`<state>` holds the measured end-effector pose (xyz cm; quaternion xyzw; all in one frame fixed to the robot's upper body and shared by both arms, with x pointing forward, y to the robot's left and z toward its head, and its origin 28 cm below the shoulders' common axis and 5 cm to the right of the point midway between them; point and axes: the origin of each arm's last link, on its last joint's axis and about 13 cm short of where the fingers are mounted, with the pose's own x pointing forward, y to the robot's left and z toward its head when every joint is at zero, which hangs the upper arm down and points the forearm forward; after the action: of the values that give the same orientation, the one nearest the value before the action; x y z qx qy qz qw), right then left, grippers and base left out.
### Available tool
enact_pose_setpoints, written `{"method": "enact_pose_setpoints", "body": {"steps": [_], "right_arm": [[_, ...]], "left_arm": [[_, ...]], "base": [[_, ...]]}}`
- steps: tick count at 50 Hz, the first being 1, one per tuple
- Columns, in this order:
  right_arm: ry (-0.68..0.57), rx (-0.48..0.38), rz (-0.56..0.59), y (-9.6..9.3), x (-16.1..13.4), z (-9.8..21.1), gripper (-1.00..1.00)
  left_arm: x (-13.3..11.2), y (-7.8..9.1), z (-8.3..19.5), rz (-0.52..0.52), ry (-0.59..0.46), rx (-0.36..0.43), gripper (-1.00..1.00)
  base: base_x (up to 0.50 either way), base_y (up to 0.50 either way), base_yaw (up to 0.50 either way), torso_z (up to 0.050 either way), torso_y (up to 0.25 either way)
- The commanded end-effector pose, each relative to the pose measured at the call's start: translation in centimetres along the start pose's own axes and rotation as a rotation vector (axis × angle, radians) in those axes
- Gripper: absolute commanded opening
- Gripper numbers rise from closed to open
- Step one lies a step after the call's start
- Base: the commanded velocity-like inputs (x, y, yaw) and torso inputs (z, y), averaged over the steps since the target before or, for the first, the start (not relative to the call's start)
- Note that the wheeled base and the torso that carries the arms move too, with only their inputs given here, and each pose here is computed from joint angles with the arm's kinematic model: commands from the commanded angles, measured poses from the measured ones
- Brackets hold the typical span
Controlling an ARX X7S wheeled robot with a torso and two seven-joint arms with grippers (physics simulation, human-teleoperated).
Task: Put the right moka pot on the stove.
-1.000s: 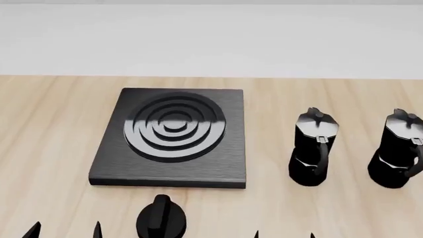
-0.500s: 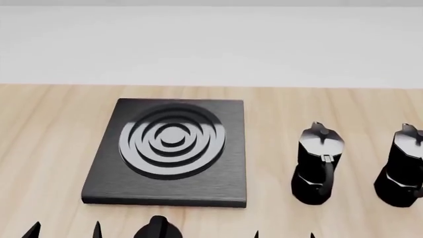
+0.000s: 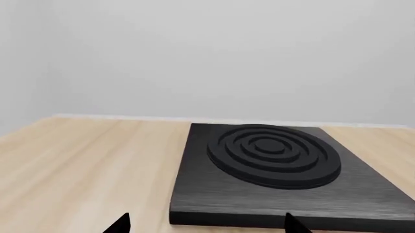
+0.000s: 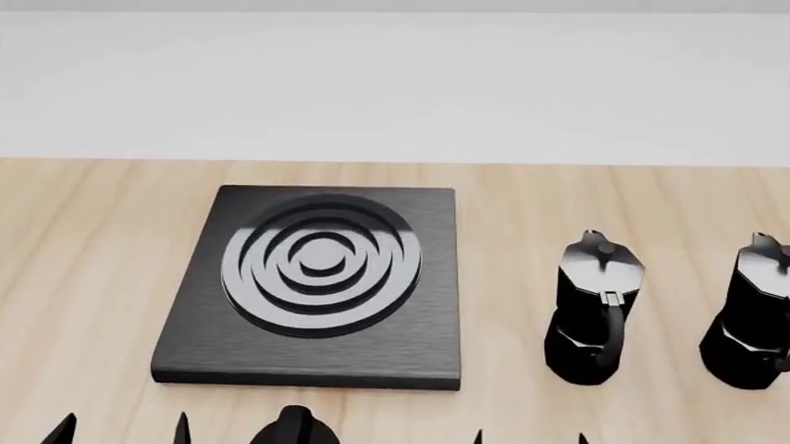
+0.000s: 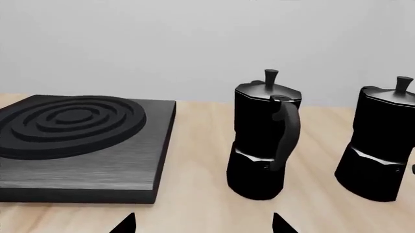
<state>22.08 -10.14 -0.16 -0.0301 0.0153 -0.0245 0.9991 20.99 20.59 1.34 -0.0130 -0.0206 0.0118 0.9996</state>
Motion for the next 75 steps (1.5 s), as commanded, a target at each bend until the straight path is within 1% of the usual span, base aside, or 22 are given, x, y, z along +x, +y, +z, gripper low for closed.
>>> {"method": "enact_pose_setpoints", "body": {"steps": [1,3,8,12,14,19,25,30,32,35,39,41,43,46,49,68,69,71,72,73,74,75], "right_arm": [[-0.004,-0.003,0.005,0.0,0.1,0.1,1.0],[-0.004,-0.007,0.008,0.0,0.2,0.2,1.0],[-0.015,-0.014,0.012,0.1,0.2,0.9,1.0],[-0.022,-0.016,0.006,0.0,0.3,1.6,1.0],[-0.033,-0.009,0.002,-0.1,0.2,2.1,1.0],[-0.057,-0.019,0.0,-0.2,0.0,3.1,1.0],[-0.104,-0.028,-0.006,-0.5,-0.3,4.8,1.0],[-0.133,-0.035,-0.011,-0.7,-0.7,5.8,1.0],[-0.137,-0.046,-0.019,-0.7,-0.9,6.2,1.0],[-0.134,-0.048,-0.015,-0.7,-1.1,6.7,1.0],[-0.168,-0.046,-0.012,-0.9,-1.6,8.1,1.0],[-0.177,-0.045,-0.012,-1.0,-1.7,8.7,1.0],[-0.185,-0.046,-0.019,-1.1,-1.8,9.2,1.0],[-0.199,-0.044,-0.013,-1.1,-2.2,10.0,1.0],[-0.212,-0.045,-0.017,-1.1,-2.5,10.4,1.0],[-0.212,-0.045,-0.017,-1.1,-2.5,10.4,1.0],[-0.208,-0.044,-0.016,-1.1,-2.5,10.3,1.0],[-0.207,-0.042,-0.013,-1.1,-2.5,10.1,1.0],[-0.207,-0.042,-0.012,-1.1,-2.6,10.1,1.0],[-0.206,-0.042,-0.012,-1.1,-2.6,10.1,1.0],[-0.204,-0.041,-0.012,-1.1,-2.5,10.0,1.0],[-0.202,-0.041,-0.012,-1.1,-2.5,9.9,1.0]], "left_arm": [[0.1,0.0,0.1,-0.006,0.009,-0.006,1.0],[0.0,-0.1,0.2,0.005,-0.014,0.015,1.0],[-0.1,0.1,0.5,-0.011,0.01,0.0,1.0],[-0.3,0.0,1.3,-0.012,0.007,0.011,1.0],[-0.5,0.1,2.3,-0.01,-0.016,-0.022,1.0],[-1.0,0.1,4.3,-0.018,-0.036,-0.005,1.0],[-2.1,0.1,7.3,-0.016,-0.115,0.015,1.0],[-2.6,0.1,9.1,-0.02,-0.138,0.022,1.0],[-2.9,0.1,10.2,-0.016,-0.171,0.03,1.0],[-3.4,0.0,11.3,-0.031,-0.184,0.031,1.0],[-3.9,-0.2,12.5,-0.038,-0.201,0.039,1.0],[-4.2,-0.2,13.2,-0.032,-0.22,0.056,1.0],[-4.5,-0.2,14.0,-0.041,-0.225,0.043,1.0],[-4.9,-0.2,15.1,-0.038,-0.247,0.048,1.0],[-5.3,-0.3,15.4,-0.044,-0.258,0.053,1.0],[-5.3,-0.3,15.4,-0.044,-0.258,0.053,1.0],[-5.2,-0.2,15.3,-0.039,-0.25,0.036,1.0],[-5.1,-0.2,15.2,-0.037,-0.256,0.041,1.0],[-5.3,-0.3,15.4,-0.078,-0.249,0.021,1.0],[-5.4,-0.3,15.5,-0.082,-0.245,0.013,1.0],[-5.3,-0.3,15.5,-0.05,-0.265,0.045,1.0],[-5.3,-0.3,15.4,-0.052,-0.262,0.039,1.0]], "base": [[0.0,0.0,0.0,0.0,0.0],[0.0,0.0,0.0,0.0,0.0],[0.0,0.0,0.0,0.0,0.0],[0.0,0.0,0.0,0.0,0.0],[0.0,0.0,0.0,0.0,0.0],[0.0,0.0,0.0,0.0,0.002],[0.0,0.0,0.0,0.0,0.0],[0.0,0.0,0.0,0.0,0.0],[0.0,0.0,0.0,0.0,0.0],[0.0,0.0,0.0,0.0,0.0],[0.0,0.0,0.0,0.0,0.0],[0.0,0.0,0.0,0.0,0.0],[0.0,0.0,0.0,0.0,0.0],[0.0,0.0,0.0,0.0,0.0],[0.0,0.0,0.0,0.0,0.0],[0.0,0.0,0.0,0.0,0.0],[0.0,0.0,0.0,0.0,0.0],[0.0,0.0,0.0,0.0,0.0],[0.0,0.0,0.0,0.0,0.0],[0.0,0.0,0.0,0.0,0.0],[0.0,0.0,0.0,0.0,0.0],[0.0,0.0,0.0,0.0,0.0]]}}
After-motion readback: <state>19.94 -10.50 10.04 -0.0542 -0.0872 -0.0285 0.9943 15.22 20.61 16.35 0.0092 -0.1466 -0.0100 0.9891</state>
